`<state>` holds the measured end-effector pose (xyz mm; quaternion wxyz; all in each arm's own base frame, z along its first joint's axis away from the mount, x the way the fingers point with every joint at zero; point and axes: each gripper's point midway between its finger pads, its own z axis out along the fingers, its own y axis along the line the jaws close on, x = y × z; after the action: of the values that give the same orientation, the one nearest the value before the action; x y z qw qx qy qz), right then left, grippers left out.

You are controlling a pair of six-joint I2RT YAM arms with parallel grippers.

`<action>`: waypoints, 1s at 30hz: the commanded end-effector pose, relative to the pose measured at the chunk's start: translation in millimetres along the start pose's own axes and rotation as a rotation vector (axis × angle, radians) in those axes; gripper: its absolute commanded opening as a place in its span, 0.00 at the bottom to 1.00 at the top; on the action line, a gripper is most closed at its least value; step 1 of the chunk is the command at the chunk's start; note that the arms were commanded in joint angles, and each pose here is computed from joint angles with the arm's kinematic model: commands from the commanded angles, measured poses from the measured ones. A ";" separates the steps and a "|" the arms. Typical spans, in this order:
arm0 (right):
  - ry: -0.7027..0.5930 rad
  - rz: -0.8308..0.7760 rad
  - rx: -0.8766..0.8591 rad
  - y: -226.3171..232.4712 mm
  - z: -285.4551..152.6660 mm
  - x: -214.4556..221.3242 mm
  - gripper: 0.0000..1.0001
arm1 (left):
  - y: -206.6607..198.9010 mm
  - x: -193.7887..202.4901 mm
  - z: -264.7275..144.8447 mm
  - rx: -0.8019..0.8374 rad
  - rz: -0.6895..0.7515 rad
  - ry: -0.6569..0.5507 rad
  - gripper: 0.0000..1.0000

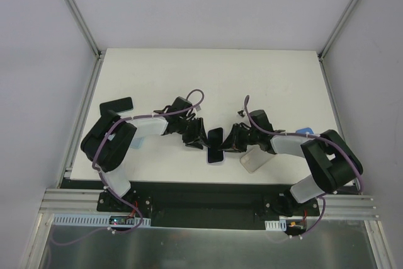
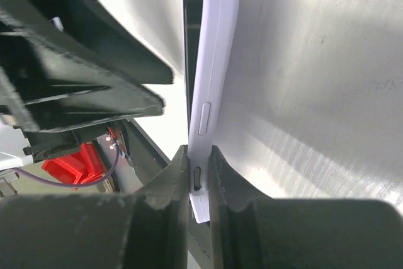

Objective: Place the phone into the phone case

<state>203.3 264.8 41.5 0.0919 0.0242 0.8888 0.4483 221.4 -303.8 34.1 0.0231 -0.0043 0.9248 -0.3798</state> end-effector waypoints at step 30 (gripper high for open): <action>-0.226 -0.429 -0.487 170.6 -105.2 3.0 0.05 | -132.0 34.4 -125.2 0.741 0.395 -0.115 0.55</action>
<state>178.4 271.6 193.9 0.2469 -0.0935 0.7804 0.5668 184.8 -303.0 193.7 0.1421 0.1319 0.7467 -0.6363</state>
